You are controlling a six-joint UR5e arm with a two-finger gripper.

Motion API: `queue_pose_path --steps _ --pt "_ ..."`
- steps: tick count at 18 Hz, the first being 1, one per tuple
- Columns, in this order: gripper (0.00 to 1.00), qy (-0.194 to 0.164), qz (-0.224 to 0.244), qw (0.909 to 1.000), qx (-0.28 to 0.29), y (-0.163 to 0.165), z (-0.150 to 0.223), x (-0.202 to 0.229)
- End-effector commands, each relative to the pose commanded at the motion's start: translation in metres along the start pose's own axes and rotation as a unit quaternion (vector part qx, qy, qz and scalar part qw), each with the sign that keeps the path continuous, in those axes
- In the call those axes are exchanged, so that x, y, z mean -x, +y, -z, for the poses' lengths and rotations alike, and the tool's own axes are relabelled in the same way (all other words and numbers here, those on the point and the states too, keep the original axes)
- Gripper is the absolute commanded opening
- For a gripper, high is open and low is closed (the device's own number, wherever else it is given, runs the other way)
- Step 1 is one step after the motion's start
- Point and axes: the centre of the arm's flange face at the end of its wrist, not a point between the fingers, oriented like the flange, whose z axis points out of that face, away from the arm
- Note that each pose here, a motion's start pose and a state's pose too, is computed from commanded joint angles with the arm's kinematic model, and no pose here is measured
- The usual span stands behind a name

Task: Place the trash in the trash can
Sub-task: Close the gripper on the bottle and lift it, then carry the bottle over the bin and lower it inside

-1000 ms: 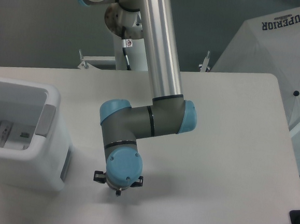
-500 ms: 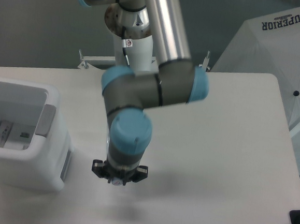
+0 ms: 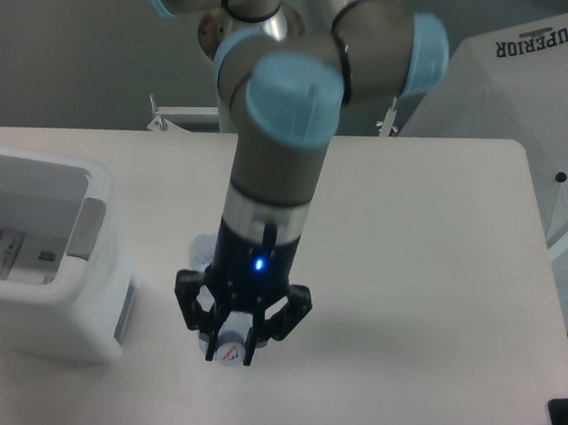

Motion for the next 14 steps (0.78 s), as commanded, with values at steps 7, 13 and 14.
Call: queue_pose_path --steps 7,13,14 --pt "0.00 0.067 -0.040 0.9931 -0.088 -0.021 0.057 -0.037" --pt "0.00 0.117 -0.056 0.9840 -0.122 -0.022 0.087 -0.092" --pt "0.00 0.123 -0.061 0.9827 -0.125 -0.021 0.088 -0.103"
